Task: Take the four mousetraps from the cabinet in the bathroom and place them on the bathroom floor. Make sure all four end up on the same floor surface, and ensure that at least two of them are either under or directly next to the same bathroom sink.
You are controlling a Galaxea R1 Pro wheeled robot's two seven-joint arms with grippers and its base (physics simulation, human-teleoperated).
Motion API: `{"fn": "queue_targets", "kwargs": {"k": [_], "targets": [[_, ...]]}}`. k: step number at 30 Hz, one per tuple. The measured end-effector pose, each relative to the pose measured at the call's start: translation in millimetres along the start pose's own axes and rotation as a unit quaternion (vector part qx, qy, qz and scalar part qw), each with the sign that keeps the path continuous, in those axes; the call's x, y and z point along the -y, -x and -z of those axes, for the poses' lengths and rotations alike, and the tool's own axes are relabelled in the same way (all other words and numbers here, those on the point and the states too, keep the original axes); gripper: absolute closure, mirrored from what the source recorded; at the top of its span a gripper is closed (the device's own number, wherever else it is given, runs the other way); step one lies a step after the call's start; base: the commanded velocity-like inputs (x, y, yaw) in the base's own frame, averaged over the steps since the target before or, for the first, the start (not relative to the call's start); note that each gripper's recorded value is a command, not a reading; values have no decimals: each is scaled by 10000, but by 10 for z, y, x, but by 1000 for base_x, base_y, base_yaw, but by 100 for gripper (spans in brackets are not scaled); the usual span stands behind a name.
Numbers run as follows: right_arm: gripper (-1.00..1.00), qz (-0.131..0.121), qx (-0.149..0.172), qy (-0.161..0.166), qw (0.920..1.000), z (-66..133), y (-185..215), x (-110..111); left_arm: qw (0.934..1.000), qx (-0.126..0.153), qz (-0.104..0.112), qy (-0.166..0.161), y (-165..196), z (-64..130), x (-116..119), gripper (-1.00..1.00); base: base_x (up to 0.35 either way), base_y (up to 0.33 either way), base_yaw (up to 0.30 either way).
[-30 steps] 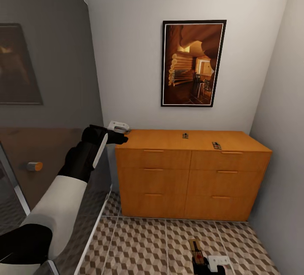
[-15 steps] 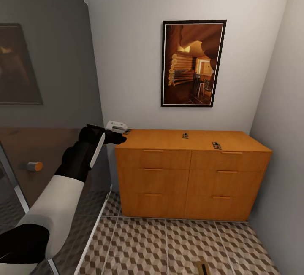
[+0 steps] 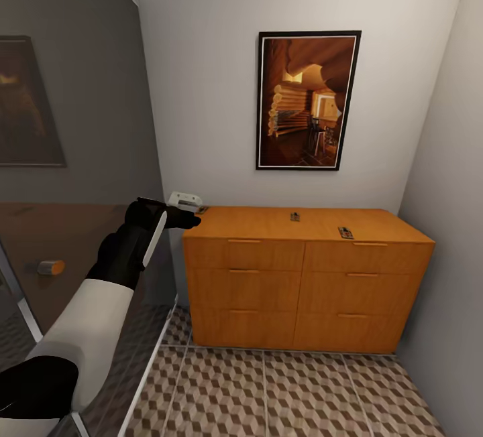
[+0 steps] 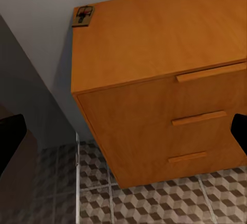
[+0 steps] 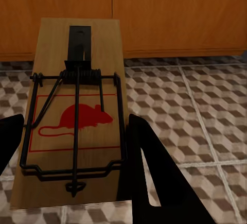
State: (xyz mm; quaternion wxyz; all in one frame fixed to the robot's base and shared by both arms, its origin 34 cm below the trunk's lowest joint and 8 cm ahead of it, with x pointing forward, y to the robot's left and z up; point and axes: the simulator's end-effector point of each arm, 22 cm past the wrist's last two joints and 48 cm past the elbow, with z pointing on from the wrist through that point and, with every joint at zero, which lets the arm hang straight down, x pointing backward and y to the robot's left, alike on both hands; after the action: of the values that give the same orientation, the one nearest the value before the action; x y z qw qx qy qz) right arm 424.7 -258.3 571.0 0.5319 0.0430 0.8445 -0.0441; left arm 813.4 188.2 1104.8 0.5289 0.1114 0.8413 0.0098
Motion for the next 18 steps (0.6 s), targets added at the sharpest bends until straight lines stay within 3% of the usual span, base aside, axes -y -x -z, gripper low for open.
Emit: {"fn": "queue_targets", "kwargs": {"k": [18], "targets": [[100, -1, -23, 10, 10000, 4, -11, -11, 10000, -29, -1, -14, -20, -11, 10, -100, 307, 0, 0]]}}
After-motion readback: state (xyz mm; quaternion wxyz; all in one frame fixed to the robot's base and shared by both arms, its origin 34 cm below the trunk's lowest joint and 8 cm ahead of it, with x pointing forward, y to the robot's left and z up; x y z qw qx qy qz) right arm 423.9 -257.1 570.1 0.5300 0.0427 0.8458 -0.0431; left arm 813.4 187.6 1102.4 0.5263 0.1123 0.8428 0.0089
